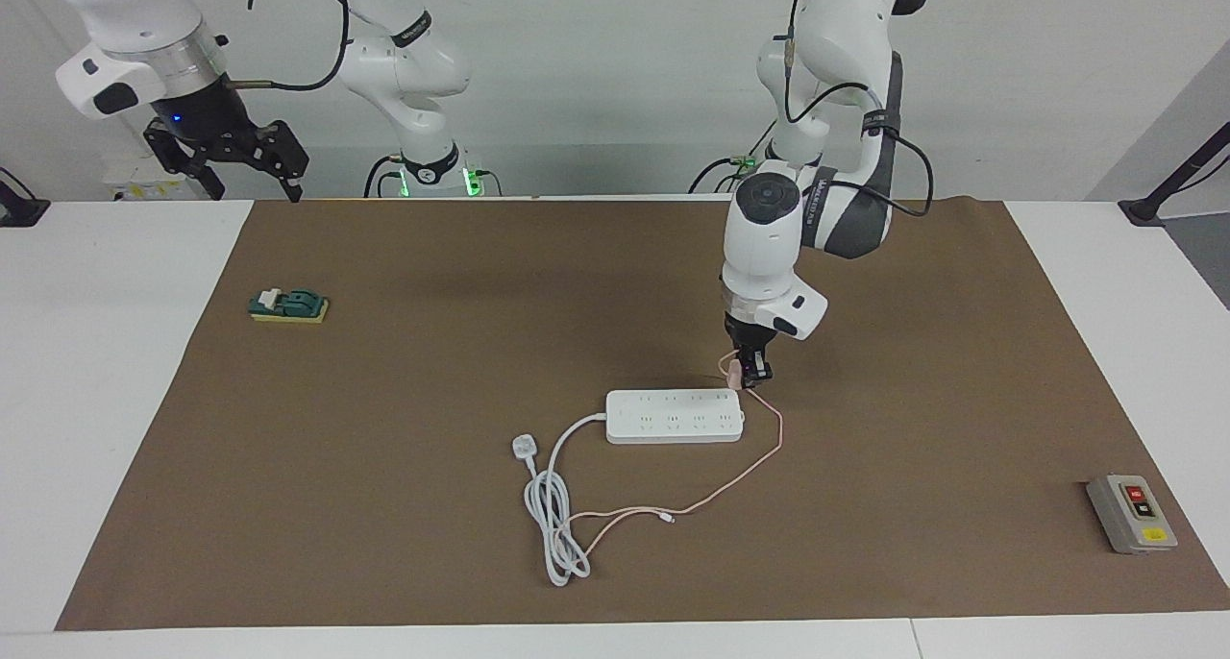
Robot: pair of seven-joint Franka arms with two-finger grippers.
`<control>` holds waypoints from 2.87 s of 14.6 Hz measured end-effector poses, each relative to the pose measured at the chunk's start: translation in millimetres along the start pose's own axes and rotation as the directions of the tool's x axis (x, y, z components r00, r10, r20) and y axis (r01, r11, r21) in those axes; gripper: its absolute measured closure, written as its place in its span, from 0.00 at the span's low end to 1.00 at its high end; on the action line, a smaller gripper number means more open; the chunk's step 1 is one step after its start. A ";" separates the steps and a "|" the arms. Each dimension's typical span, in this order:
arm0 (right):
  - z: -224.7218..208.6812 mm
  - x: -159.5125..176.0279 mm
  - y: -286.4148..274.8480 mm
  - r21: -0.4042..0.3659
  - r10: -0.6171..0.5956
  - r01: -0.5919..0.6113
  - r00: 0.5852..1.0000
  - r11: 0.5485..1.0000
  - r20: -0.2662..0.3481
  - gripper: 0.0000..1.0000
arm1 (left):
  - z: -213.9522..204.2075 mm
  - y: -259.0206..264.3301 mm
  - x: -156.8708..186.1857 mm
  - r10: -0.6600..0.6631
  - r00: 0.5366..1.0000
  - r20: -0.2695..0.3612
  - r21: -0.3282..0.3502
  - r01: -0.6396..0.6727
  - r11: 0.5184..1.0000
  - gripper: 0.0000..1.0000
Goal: Plug charger into power strip
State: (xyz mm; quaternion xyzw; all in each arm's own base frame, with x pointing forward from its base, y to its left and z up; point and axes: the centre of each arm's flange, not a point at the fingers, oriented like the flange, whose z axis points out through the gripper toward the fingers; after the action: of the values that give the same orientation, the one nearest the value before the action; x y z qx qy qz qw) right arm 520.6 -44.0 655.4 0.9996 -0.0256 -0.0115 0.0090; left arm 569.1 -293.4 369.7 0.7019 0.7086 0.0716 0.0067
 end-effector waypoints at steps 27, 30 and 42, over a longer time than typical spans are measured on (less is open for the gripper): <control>-0.3 -0.2 0.0 0.000 0.000 0.000 1.000 1.000 -0.001 0.00 | 21.8 17.6 -21.4 0.076 0.997 0.024 0.119 -0.078 0.990 0.67; -0.4 -0.3 0.3 0.000 0.000 0.000 1.000 1.000 -0.001 0.00 | 21.9 18.2 -20.4 0.073 0.997 0.026 0.120 -0.075 0.990 0.67; -0.7 -0.5 1.4 0.000 0.003 -0.003 1.000 1.000 -0.001 0.00 | 22.0 24.4 -16.9 0.082 0.995 0.051 0.099 -0.087 0.991 0.67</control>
State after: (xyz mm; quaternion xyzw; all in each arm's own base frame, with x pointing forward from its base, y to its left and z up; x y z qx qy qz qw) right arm 520.0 -45.4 656.1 0.9995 -0.0270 -0.0108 0.0090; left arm 596.0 -308.0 349.1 0.7323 0.6806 0.0196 -0.0152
